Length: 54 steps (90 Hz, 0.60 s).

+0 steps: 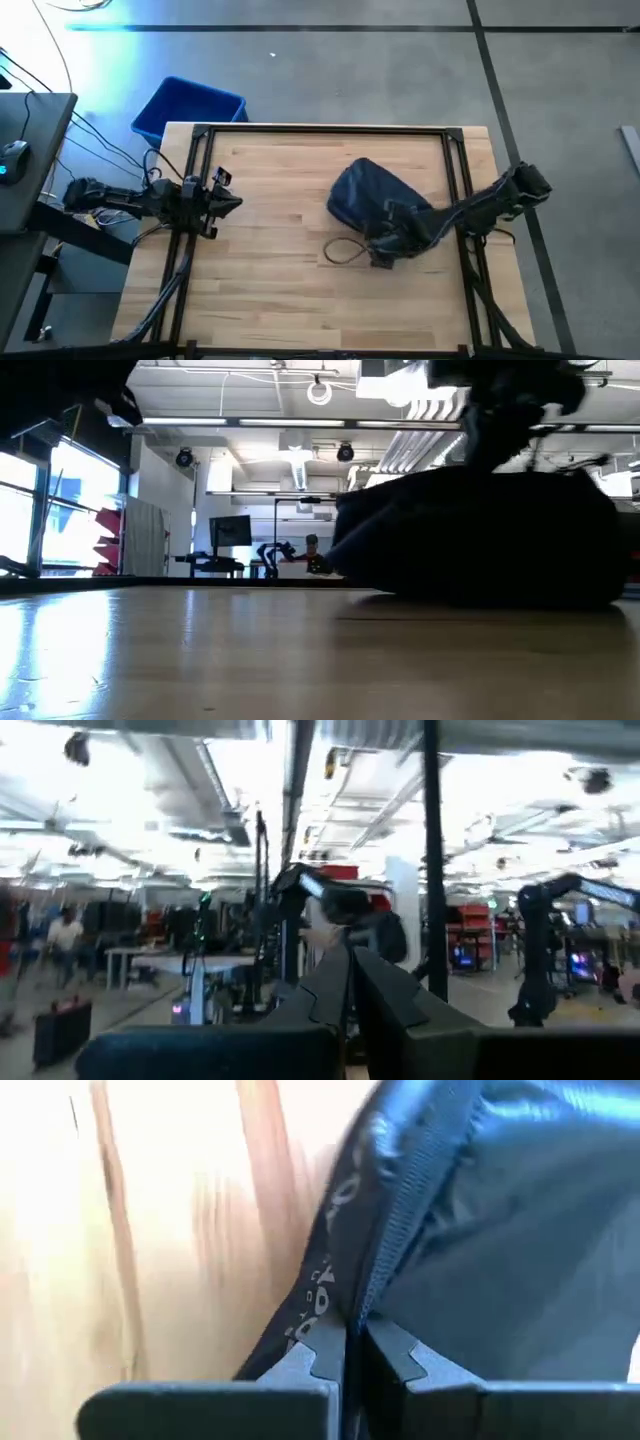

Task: Unpack backpack
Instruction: Open the backpack

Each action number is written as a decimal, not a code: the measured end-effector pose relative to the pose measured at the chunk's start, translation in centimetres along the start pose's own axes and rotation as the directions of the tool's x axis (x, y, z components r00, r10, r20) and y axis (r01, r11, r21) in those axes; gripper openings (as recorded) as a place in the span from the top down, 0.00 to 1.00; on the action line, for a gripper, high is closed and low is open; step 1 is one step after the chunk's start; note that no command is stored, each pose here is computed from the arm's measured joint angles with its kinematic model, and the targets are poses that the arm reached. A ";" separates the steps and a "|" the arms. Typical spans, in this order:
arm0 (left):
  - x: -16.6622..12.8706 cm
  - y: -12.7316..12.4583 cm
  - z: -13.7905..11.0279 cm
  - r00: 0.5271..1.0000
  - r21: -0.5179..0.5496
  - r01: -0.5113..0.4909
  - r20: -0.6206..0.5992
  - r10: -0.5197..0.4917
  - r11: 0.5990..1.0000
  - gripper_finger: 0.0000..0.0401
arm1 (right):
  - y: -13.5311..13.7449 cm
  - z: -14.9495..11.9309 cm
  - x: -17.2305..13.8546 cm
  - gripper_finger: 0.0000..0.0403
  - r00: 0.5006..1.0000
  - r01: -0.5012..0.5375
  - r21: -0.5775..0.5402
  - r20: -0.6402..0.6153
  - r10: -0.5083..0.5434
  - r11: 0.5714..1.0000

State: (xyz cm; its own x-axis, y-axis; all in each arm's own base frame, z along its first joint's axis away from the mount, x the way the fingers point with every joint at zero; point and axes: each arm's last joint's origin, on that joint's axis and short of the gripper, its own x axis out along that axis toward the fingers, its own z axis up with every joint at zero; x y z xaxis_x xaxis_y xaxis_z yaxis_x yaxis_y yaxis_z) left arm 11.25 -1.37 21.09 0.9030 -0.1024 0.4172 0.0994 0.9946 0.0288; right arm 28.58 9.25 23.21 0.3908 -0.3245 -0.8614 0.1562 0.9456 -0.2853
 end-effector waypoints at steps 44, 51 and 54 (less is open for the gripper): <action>10.8 -4.3 -5.5 0.880 0.151 0.248 -0.449 -0.157 0.957 0.89 | 3.8 6.5 7.7 1.00 0.995 -0.039 -0.323 0.075 0.066 0.946; 11.9 -5.2 -6.9 0.849 0.141 0.282 -0.498 -0.178 0.949 0.86 | 4.8 6.5 7.6 1.00 0.997 -0.049 -0.358 0.043 0.069 0.933; 12.3 -5.5 -7.4 0.836 0.142 0.298 -0.516 -0.186 0.944 0.84 | 5.2 6.4 7.4 1.00 0.997 -0.053 -0.364 0.038 0.072 0.930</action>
State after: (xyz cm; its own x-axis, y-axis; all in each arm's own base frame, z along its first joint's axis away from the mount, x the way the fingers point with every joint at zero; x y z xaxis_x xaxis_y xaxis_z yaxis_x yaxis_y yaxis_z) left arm 24.96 -8.23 19.33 0.9521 -0.2788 -0.1252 0.3035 0.9105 0.2807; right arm 38.09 11.58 18.07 0.4354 -0.2565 -0.8629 -0.2054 0.9050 -0.3726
